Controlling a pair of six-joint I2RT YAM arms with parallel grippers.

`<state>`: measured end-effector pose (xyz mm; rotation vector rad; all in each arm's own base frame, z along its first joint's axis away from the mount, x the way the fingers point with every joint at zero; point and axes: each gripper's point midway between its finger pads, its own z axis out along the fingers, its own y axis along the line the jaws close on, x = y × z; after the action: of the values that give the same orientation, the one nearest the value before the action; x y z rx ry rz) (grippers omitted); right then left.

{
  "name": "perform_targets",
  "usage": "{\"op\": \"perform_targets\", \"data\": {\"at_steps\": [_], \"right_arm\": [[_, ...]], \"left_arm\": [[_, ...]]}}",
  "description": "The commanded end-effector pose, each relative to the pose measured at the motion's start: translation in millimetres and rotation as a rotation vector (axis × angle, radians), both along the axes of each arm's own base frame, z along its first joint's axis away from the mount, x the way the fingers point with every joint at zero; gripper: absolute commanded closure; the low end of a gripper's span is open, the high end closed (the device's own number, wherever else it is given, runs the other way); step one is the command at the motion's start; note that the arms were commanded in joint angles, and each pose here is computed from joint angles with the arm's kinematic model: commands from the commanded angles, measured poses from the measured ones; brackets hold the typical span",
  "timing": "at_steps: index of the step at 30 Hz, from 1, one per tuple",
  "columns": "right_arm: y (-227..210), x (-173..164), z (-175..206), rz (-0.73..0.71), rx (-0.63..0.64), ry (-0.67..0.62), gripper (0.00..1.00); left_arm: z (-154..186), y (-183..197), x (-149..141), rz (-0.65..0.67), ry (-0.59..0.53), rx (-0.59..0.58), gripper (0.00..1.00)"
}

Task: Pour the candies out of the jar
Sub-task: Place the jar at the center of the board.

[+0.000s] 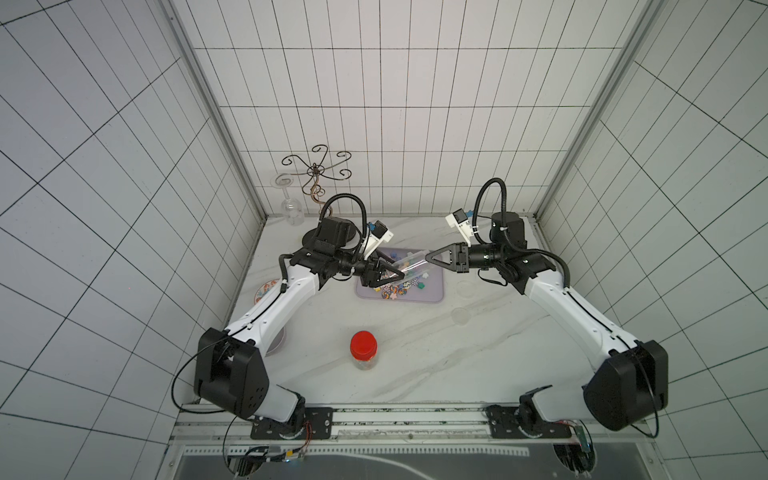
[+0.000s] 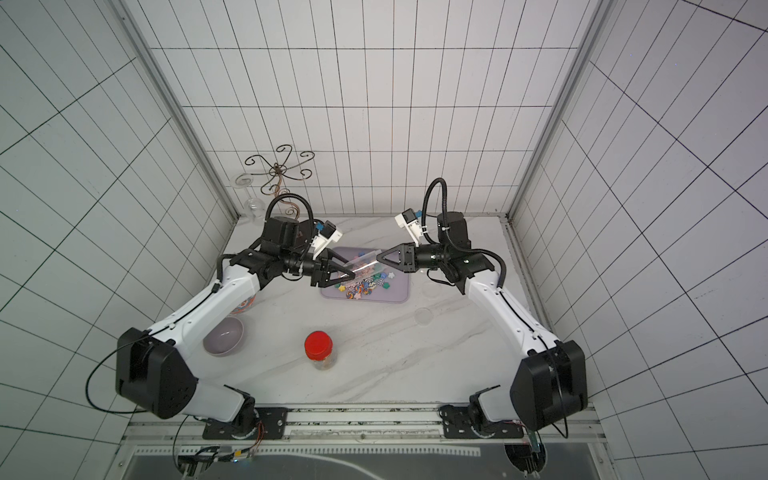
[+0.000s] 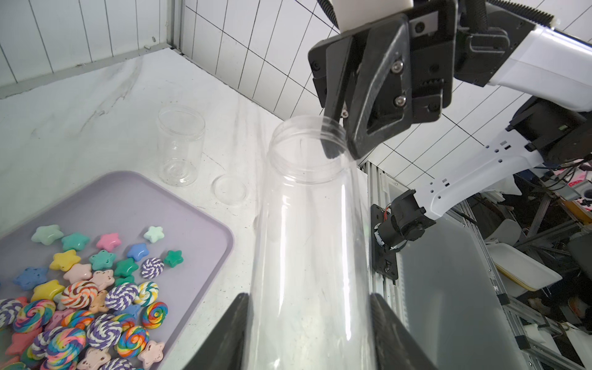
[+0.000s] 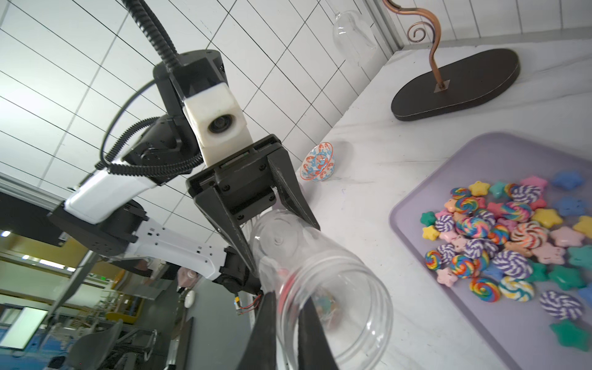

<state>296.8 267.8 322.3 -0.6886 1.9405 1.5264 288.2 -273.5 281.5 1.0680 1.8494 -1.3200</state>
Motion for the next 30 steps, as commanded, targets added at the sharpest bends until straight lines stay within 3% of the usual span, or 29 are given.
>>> {"op": "perform_targets", "data": {"at_steps": [1, 10, 20, 25, 30], "right_arm": [[4, -17, 22, 0.056, 0.06, -0.028, 0.98], [2, -20, 20, 0.041, 0.054, -0.005, 1.0], [-4, -16, 9, -0.011, -0.004, 0.002, 1.0], [-11, -8, 0, -0.072, -0.089, -0.009, 1.0], [-30, 4, -18, -0.189, -0.256, -0.007, 1.0]], "left_arm": [[-1, 0, 9, 0.04, -0.033, 0.017, 0.62], [3, 3, 12, 0.057, -0.042, 0.009, 0.36], [8, 7, 14, 0.07, -0.051, -0.008, 0.19], [11, 12, 17, 0.089, -0.059, -0.015, 0.03], [15, 20, 25, 0.132, -0.063, -0.028, 0.03]]}}
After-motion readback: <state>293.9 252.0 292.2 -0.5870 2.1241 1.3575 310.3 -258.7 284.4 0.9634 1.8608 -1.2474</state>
